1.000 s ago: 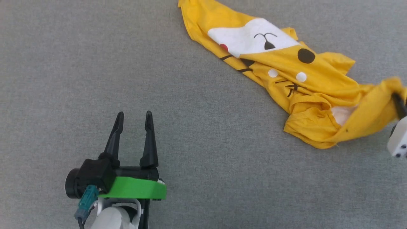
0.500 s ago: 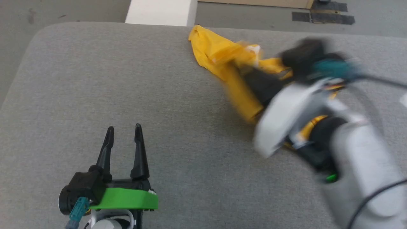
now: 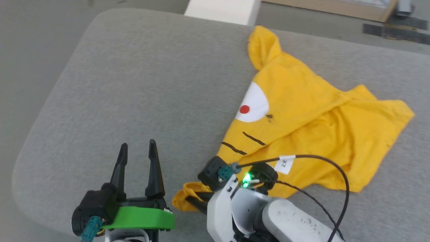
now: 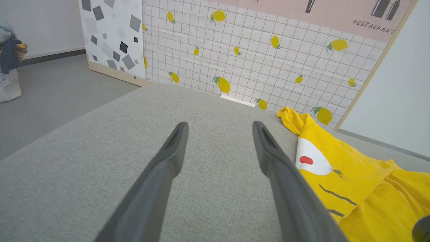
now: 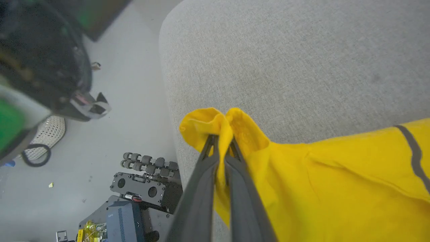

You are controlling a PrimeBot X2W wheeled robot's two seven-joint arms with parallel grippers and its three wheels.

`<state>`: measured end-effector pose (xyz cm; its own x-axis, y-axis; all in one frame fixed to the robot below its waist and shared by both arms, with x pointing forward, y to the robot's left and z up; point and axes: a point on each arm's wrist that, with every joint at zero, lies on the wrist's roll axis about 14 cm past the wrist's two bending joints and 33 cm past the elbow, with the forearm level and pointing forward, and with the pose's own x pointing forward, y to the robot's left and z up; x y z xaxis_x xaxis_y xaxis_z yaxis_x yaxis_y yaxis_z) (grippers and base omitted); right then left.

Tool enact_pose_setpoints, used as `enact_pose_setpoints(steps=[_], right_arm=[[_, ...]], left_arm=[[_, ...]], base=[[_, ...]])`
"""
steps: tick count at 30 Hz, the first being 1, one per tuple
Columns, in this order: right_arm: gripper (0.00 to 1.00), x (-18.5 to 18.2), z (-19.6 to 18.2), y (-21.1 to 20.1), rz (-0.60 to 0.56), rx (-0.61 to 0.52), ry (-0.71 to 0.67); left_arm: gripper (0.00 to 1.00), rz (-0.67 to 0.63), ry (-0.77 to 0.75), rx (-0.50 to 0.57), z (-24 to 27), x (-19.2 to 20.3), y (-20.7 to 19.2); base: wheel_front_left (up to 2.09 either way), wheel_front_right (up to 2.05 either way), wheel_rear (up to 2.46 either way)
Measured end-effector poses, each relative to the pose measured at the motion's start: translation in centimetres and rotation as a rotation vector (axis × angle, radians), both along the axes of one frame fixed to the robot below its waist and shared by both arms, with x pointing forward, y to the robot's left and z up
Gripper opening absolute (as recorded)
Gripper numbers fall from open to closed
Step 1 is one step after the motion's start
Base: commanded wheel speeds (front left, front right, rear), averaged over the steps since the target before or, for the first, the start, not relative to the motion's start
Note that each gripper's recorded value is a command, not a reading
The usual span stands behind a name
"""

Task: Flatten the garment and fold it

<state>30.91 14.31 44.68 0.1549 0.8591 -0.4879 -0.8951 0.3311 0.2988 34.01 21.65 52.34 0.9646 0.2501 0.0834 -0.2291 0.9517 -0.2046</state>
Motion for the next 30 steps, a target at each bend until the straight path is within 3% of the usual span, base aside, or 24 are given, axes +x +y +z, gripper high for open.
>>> enact_pose_setpoints(steps=[5,10,15,18,25,30], right_arm=[[1.00,1.3,0.4,0.9,-0.025,0.052,-0.024],[1.00,8.1,5.6,-0.9,-0.220,0.209,-0.150],[1.00,15.2,10.5,-8.8,-0.507,0.281,-0.391],[1.00,17.2,11.9,-15.5,-0.701,0.271,-0.508],[1.00,14.1,10.6,-30.2,-1.124,0.144,-0.635],[1.00,9.5,7.3,-36.4,-1.299,0.034,-0.594]], left_arm=[[1.00,0.022,0.009,0.006,-0.2,-0.5,0.5],[1.00,-0.017,0.004,0.011,-0.2,0.0,-0.2],[1.00,-0.079,-0.013,0.025,0.2,0.8,-1.4],[1.00,-0.119,-0.022,0.035,0.3,1.4,-2.3],[1.00,-0.208,-0.046,0.042,0.8,2.7,-4.7],[1.00,-0.253,-0.047,0.057,0.6,3.4,-6.1]], base=[[0.00,0.00,0.00],[0.00,0.00,0.00],[0.00,0.00,0.00],[0.00,0.00,0.00],[0.00,0.00,0.00],[0.00,0.00,0.00]])
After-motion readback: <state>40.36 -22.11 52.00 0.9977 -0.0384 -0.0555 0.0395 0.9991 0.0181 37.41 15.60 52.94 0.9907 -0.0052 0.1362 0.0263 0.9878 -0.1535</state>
